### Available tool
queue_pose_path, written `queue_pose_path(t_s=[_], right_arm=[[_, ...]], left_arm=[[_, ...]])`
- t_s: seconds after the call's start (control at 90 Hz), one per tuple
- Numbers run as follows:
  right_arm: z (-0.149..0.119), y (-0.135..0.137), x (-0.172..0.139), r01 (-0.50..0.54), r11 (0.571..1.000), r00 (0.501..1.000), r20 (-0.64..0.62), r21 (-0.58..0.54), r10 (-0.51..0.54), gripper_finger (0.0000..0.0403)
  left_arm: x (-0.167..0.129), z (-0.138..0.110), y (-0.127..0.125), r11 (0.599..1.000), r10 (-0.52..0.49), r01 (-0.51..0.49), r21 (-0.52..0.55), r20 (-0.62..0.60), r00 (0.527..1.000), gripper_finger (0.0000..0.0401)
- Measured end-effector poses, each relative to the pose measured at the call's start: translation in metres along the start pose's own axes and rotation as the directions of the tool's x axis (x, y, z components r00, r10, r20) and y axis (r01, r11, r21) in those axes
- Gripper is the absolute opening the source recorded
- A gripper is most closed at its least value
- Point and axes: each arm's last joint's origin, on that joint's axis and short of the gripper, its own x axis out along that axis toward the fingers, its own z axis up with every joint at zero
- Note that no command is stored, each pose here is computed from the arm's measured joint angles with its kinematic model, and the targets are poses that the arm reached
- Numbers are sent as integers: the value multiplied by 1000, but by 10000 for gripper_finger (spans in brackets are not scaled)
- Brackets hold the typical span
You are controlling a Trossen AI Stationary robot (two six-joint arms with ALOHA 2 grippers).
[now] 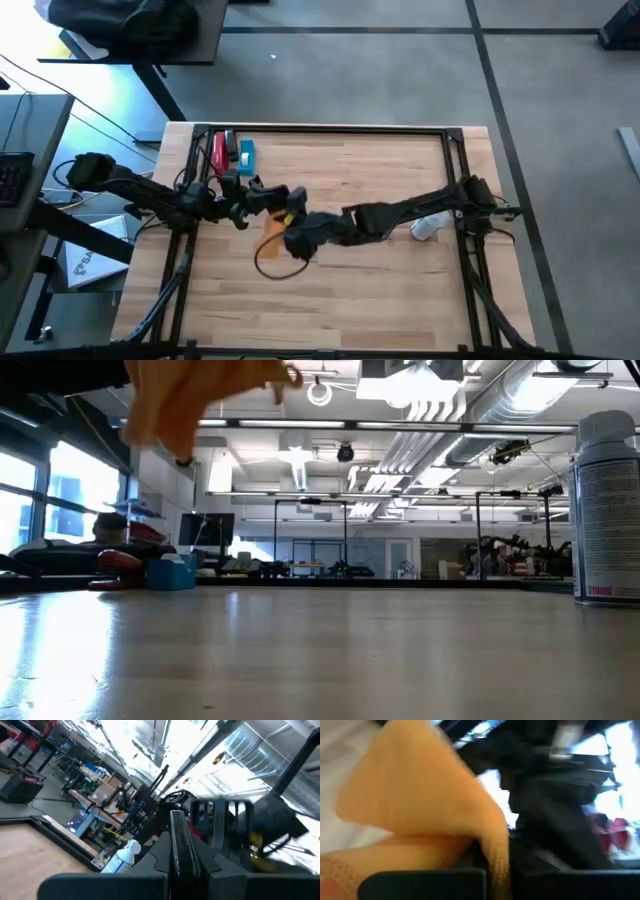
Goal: Apply microfiber cloth
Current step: Wipe the front and back of the black cellphone using the yellow microfiber cloth
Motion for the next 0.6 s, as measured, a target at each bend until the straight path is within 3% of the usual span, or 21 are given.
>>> queue_pose_path(t_s=[0.178, 0.378, 0.522, 0.6], right_arm=[[5, 7, 0, 28, 1000, 1000, -1, -10, -28, 0], [7, -8, 2, 211, 973, 975, -44, -95, -216, 0], [9, -21, 0, 367, 917, 916, -111, -157, -386, 0], [12, -25, -2, 405, 903, 901, -103, -145, -421, 0]], left_arm=[[0, 0, -2, 1000, 7, -7, -13, 21, 1000, 7], [1, -6, -1, 999, 29, -29, -40, 12, 999, 7], [0, -4, -5, 998, 14, -10, -55, 60, 998, 7], [0, -1, -6, 999, 2, 2, -47, 88, 996, 7]])
